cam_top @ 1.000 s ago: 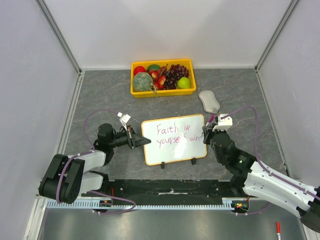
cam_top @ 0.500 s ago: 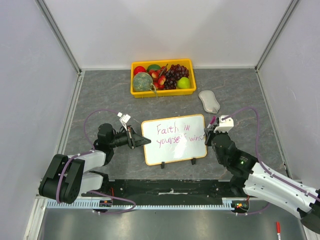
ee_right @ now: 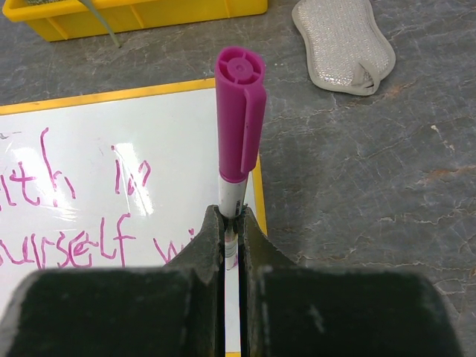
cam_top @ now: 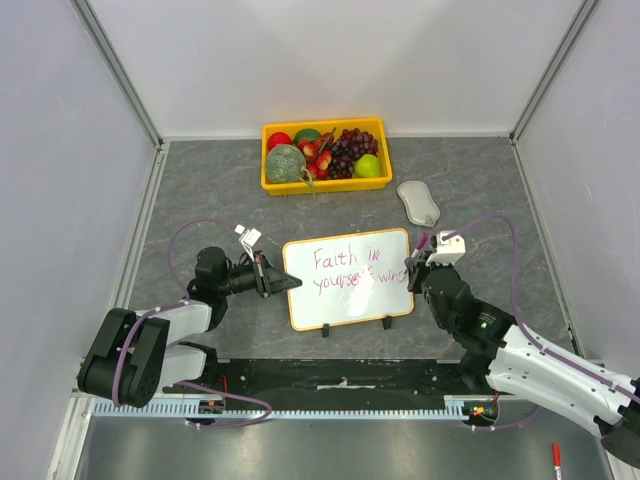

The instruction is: Write a sentence on the whiteboard

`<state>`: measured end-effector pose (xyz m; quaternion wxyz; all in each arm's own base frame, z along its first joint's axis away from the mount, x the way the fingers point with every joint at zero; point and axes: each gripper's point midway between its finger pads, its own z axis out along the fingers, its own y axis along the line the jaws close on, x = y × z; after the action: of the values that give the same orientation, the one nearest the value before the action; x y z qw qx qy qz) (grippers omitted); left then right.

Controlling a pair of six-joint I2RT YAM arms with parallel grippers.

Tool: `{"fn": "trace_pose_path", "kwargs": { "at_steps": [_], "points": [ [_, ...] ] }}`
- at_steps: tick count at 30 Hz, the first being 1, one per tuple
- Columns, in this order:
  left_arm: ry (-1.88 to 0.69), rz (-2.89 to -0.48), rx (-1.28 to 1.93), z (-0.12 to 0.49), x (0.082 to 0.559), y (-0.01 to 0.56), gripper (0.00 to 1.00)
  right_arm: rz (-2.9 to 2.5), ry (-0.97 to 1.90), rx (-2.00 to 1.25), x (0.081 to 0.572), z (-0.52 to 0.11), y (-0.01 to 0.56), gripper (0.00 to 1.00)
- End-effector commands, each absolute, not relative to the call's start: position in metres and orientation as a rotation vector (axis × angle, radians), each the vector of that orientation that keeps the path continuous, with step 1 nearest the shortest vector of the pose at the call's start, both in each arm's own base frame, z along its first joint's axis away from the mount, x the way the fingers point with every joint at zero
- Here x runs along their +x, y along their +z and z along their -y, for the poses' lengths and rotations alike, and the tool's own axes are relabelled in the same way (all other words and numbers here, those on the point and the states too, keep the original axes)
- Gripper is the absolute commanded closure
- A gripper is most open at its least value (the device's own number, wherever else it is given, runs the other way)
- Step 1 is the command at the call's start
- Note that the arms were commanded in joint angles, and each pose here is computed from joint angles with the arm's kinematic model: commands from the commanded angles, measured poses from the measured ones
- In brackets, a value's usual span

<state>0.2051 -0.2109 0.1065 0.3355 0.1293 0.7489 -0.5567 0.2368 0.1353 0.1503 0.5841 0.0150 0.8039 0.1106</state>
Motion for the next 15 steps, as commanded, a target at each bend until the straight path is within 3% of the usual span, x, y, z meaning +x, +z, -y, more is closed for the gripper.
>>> {"fn": "trace_pose_path", "kwargs": {
  "at_steps": [1, 15],
  "points": [
    [-1.329, -1.930, 0.348, 0.205, 0.221, 0.100, 0.98, -1.853, 0.323, 0.067, 0.239, -0.143, 0.161, 1.00],
    [-1.325, -1.927, 0.348, 0.205, 0.222, 0.101, 0.98, -1.735, 0.498, 0.120, 0.226, -0.141, 0.221, 1.00]
  ]
}}
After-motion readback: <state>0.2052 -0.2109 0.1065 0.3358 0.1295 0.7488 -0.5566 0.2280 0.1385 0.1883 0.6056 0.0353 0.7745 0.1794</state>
